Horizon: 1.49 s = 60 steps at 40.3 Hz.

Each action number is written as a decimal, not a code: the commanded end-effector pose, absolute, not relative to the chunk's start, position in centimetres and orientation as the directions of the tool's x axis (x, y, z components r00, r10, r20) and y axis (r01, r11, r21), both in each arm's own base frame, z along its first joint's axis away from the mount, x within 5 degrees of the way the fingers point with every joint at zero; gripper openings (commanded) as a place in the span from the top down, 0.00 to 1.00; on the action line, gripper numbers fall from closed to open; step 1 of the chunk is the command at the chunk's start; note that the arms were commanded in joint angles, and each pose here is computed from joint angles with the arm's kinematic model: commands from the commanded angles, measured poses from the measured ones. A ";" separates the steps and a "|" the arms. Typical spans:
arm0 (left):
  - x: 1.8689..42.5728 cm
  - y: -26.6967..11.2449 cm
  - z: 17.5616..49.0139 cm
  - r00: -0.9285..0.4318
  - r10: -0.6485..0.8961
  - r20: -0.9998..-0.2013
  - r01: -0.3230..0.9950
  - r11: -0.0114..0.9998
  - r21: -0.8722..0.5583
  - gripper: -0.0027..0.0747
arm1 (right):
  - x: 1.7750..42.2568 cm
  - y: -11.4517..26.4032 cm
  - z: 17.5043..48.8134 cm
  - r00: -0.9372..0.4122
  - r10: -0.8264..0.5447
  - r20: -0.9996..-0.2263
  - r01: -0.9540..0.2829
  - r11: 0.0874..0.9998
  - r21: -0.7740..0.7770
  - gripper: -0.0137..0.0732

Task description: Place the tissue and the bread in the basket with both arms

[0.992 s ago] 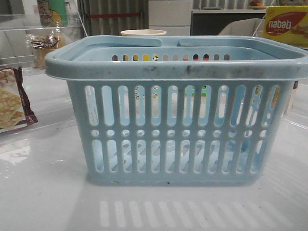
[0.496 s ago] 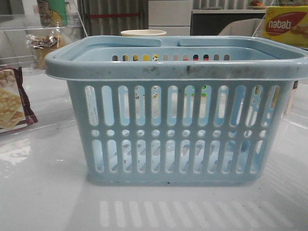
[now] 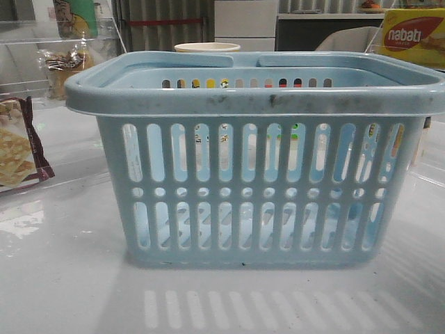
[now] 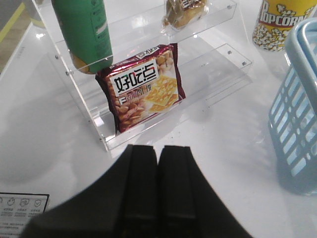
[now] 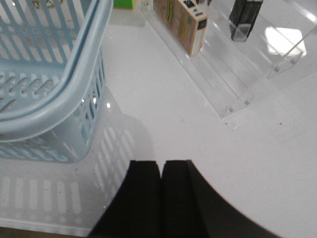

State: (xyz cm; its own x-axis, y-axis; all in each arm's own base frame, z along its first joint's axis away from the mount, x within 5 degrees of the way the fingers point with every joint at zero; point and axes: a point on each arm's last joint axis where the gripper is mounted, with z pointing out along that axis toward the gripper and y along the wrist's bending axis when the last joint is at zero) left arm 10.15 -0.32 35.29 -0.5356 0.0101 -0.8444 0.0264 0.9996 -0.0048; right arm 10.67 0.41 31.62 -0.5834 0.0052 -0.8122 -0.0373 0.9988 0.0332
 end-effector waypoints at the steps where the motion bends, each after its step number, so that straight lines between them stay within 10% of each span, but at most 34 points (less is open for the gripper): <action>1: 11.2 -0.4 36.3 -0.489 0.010 -0.872 0.034 0.999 -0.008 0.85 | 11.8 0.3 32.0 -0.557 0.003 -0.830 -0.033 0.999 0.026 0.78; 6: 11.8 -0.7 36.2 -0.485 0.011 -0.875 0.051 0.999 -0.015 0.78 | 12.7 0.3 31.4 -0.597 0.004 -0.802 -0.032 0.999 0.028 0.71; 17: 12.5 -3.0 36.1 -0.464 0.118 -0.878 0.241 0.971 0.003 0.34 | 15.5 0.2 30.3 -0.629 0.010 -0.777 -0.023 0.999 0.031 0.24; 60: 13.4 -4.6 35.5 -0.487 0.174 -0.856 0.336 0.942 0.000 0.67 | 39.4 -9.2 29.5 -0.588 0.183 -0.787 0.232 0.971 0.053 0.24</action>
